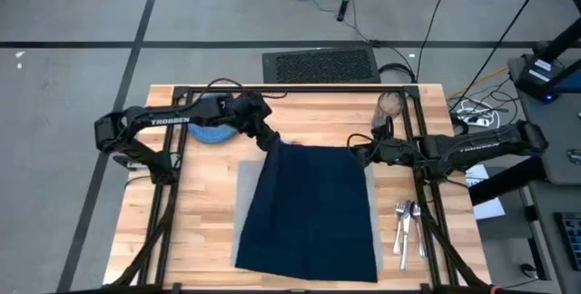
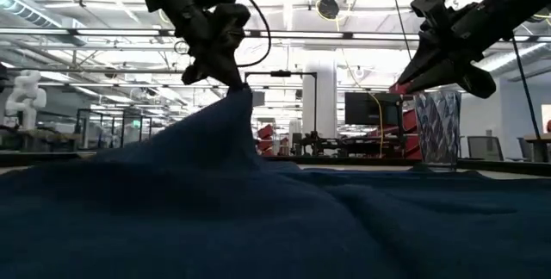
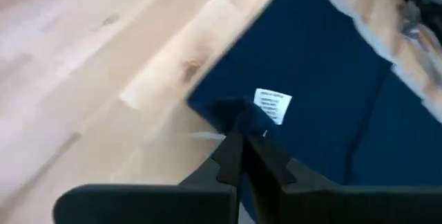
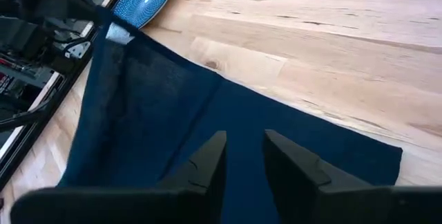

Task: Set table place
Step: Fold the dark blue napkin

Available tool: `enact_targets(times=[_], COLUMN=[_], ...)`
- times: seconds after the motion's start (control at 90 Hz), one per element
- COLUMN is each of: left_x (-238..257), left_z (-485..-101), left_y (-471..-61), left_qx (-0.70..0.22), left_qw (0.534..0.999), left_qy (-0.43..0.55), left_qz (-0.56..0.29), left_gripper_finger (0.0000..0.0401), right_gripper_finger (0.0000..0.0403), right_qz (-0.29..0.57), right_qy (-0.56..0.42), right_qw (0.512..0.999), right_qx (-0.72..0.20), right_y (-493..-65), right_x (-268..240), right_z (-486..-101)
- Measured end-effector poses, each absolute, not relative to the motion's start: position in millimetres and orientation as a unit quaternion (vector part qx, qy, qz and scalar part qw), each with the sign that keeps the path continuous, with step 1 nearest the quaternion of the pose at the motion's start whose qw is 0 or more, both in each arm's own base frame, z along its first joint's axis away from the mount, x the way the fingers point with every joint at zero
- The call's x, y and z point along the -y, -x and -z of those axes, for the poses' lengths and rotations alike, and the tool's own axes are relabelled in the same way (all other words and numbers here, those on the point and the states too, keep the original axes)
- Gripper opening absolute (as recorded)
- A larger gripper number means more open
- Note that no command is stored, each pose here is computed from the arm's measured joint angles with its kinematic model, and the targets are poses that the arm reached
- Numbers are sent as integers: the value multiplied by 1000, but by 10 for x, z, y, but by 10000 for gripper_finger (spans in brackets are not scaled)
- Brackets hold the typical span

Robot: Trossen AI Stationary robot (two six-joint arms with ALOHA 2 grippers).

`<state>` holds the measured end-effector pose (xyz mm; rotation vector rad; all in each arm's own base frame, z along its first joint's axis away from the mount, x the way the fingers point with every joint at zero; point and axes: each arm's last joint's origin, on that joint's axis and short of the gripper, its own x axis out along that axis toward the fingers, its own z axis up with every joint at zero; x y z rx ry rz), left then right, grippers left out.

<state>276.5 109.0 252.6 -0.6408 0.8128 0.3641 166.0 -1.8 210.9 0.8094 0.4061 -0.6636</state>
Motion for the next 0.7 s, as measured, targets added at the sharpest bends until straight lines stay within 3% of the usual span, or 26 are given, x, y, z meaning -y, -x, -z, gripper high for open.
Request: enact_targets(times=[0.444,0.7], left_x=[-1794,-2270], left_z=[-2521,-2401], left_y=[-2379,-2292], left_qx=[-359,-299], left_qw=[843,851], left_qy=[296,317], left_qz=[-269,-293], left_gripper_finger=[0,0], right_gripper_finger=[82,82], right_qz=[315,314], right_qy=[-384,-384], right_qw=[847,847], right_qx=[-193,-193], right_y=[-1660,-1659], right_x=[18,18], right_z=[-2109,-2109])
